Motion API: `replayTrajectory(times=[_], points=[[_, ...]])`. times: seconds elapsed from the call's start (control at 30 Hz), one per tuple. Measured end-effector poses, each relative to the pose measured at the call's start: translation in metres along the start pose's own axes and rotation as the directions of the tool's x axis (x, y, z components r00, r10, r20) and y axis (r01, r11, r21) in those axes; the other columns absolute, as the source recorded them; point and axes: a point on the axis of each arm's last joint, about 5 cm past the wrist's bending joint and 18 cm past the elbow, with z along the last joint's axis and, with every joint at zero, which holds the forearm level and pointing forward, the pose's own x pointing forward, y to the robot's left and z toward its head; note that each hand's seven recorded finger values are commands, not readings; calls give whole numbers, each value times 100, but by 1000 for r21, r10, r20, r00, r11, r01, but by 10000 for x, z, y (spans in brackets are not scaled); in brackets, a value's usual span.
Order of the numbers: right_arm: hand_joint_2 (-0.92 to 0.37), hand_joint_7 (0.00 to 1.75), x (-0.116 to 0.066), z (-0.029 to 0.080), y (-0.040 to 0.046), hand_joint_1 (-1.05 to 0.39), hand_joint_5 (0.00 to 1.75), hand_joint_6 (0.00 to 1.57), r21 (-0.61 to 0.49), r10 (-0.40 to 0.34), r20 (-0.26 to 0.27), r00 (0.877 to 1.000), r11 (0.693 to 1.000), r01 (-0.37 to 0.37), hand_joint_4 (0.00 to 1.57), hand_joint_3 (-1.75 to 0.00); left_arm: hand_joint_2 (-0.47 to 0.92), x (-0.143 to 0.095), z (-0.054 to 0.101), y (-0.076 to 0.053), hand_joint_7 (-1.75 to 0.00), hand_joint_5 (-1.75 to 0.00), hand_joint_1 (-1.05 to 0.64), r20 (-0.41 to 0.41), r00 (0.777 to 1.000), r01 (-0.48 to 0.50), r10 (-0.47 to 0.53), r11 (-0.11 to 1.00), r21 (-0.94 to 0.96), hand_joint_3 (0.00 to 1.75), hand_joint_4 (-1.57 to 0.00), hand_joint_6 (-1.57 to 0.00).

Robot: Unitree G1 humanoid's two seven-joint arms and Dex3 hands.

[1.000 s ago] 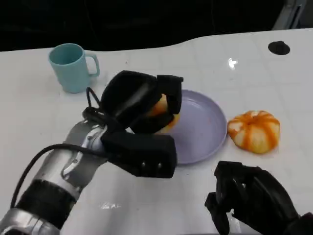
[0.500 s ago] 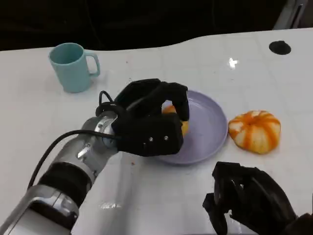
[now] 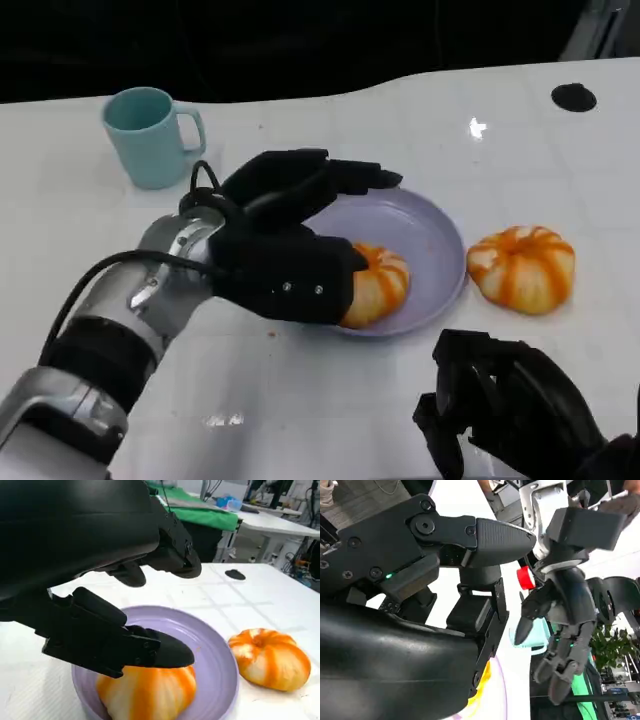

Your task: Grasp the bread from the table and place it into the plate.

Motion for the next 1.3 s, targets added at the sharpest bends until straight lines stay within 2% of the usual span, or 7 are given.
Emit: replayTrajectory(times=[0.37,0.6,0.7,0.83,0.9,1.13,1.3], points=[[-73,154,-5,7,-11,-93,166,102,-3,0,2,1000,1000,0,120,-74,92,-412,-96,-65,-8,-73,-63,43,992,-108,119,974,-197,30,-25,-56],[-72,153,-9,9,-15,-93,165,104,-4,-1,0,1000,1000,1,122,-73,92,-729,-71,-154,-19,-103,-55,64,973,-170,223,874,-455,24,-40,-75],[-72,153,-8,10,-14,-93,165,104,-3,0,0,1000,1000,0,122,-73,92,-857,-40,-214,-59,-125,-54,54,958,-208,280,817,-538,24,-44,-67],[-72,152,-10,11,-15,-93,165,104,-4,-1,1,1000,1000,1,120,-73,92,-1025,-20,-304,-128,-168,-56,24,949,-232,315,748,-622,28,-48,-50],[-72,152,-11,13,-17,-93,165,104,-5,-1,1,1000,1000,1,119,-72,92,-1107,3,-365,-145,-173,-60,7,944,-239,329,698,-675,31,-50,-47],[-74,151,-16,18,-24,-93,166,104,1,3,-7,1000,1000,-3,120,-69,92,-1314,116,-487,-171,-175,-63,-79,933,-277,352,561,-780,33,-67,-51],[-75,152,-17,25,-23,-94,166,104,-2,6,-6,1000,1000,-6,120,-67,92,-1405,199,-623,-175,-175,-61,-141,924,-286,355,400,-871,41,-80,-60]])
